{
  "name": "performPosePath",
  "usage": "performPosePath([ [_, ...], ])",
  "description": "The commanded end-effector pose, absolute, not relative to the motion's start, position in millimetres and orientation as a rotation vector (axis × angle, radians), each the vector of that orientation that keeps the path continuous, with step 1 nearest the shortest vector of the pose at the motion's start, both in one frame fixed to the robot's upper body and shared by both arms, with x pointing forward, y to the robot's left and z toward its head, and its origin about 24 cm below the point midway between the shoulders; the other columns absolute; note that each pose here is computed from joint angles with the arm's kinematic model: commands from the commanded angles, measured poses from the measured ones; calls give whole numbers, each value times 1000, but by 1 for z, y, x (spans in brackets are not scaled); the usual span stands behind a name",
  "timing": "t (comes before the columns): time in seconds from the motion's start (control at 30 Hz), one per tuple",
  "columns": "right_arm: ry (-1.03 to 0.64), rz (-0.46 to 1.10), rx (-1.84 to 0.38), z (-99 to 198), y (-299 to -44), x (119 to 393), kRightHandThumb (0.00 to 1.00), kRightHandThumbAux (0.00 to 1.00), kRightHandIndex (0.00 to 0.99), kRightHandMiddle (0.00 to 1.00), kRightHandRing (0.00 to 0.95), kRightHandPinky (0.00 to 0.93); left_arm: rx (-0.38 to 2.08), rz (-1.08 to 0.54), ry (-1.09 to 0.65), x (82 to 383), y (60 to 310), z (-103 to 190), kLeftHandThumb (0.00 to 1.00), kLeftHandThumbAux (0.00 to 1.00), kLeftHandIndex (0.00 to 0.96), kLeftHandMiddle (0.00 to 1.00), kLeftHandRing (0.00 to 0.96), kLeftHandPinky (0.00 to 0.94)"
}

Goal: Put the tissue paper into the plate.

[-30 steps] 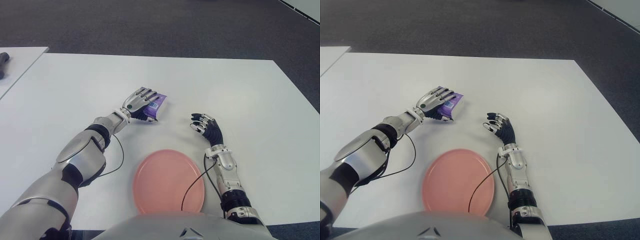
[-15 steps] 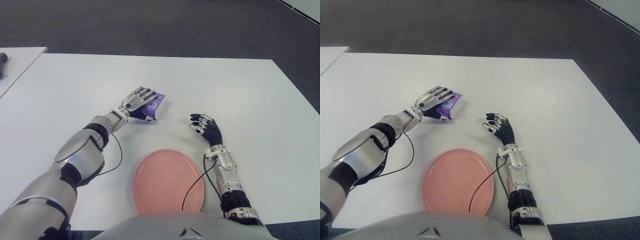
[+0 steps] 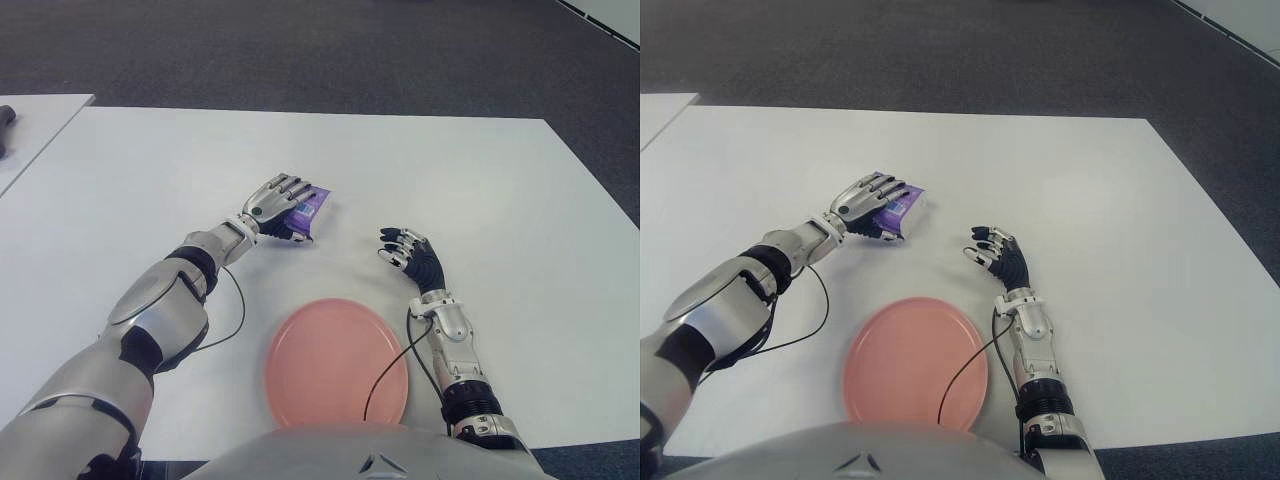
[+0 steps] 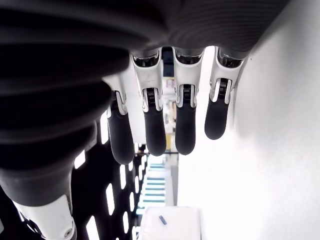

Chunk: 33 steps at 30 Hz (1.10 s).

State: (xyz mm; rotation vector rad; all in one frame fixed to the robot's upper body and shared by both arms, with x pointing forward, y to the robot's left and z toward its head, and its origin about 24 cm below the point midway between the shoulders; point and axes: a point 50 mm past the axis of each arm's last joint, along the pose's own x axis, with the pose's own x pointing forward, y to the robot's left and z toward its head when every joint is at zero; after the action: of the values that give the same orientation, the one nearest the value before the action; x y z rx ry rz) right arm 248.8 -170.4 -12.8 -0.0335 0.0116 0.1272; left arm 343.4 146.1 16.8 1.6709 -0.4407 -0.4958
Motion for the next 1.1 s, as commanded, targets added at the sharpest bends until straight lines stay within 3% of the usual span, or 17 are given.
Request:
performPosePath([
  [0.03, 174, 115, -24, -42, -174, 226, 677, 732, 404, 329, 306, 305, 1703, -593, -319, 330, 155, -6, 316, 192, 0, 0, 0, 0],
  [1.1, 176, 123, -32, -39, -178, 215, 676, 733, 404, 335, 308, 305, 1698, -580, -315, 324, 152, -14, 350, 184, 0, 0, 0, 0],
])
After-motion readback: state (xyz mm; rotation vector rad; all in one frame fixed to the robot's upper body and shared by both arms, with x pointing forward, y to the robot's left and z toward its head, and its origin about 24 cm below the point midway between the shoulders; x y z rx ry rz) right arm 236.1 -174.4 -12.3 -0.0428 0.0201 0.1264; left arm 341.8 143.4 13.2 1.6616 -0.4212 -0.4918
